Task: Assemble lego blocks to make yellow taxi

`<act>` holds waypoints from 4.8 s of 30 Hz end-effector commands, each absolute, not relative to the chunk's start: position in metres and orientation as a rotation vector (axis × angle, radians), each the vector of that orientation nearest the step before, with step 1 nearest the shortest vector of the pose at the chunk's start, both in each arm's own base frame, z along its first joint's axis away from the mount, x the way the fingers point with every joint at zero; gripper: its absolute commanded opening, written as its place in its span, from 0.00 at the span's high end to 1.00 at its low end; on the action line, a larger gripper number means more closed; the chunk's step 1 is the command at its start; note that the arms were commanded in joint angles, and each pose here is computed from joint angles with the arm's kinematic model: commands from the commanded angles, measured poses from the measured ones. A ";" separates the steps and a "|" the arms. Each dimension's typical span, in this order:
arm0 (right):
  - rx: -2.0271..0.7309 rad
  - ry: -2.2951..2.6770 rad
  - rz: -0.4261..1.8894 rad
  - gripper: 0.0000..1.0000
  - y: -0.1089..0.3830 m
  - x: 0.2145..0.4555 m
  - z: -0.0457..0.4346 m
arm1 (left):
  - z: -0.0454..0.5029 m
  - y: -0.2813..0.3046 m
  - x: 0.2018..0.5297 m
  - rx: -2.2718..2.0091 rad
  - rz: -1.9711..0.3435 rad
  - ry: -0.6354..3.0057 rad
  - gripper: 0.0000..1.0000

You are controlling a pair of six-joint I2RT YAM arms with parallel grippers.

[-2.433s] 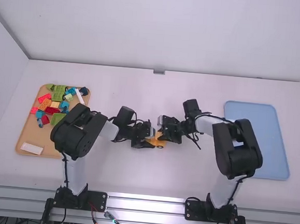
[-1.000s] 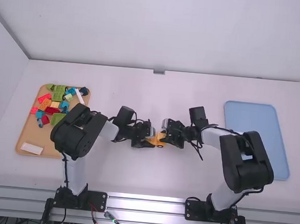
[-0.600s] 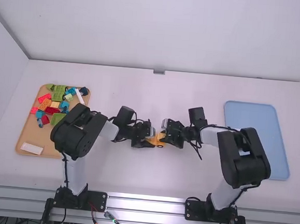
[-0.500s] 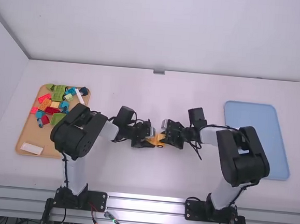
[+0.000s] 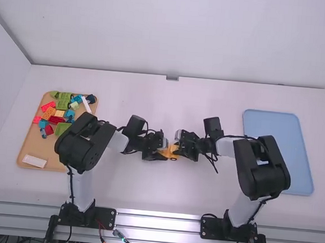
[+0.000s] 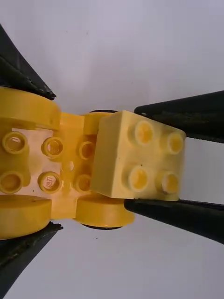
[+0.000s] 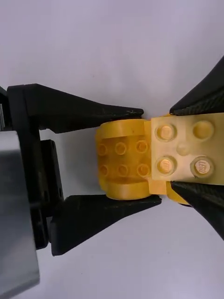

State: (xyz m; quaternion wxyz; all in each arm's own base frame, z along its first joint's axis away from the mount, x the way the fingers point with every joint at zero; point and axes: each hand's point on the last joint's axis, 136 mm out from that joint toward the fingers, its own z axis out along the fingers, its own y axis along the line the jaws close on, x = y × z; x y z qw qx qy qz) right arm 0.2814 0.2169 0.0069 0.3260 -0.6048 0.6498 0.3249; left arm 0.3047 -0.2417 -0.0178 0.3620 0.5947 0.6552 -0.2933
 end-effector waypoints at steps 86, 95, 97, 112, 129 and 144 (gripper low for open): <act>-1.577 1.698 0.912 1.00 0.222 0.273 0.007 | -0.029 -0.237 0.304 1.551 -0.716 1.718 0.56; -1.552 1.814 0.873 1.00 0.213 0.277 -0.012 | -0.030 -0.237 0.303 1.551 -0.717 1.721 0.56; -1.536 1.864 0.841 1.00 0.209 0.281 -0.017 | -0.029 -0.237 0.303 1.551 -0.717 1.721 0.56; -1.573 1.998 0.735 1.00 0.190 0.278 -0.035 | -0.029 -0.237 0.305 1.550 -0.712 1.720 0.56; -1.600 2.099 0.674 1.00 0.177 0.272 -0.047 | -0.029 -0.237 0.305 1.550 -0.710 1.718 0.56; -1.661 2.177 0.572 1.00 0.178 0.264 -0.058 | -0.029 -0.237 0.304 1.551 -0.715 1.718 0.57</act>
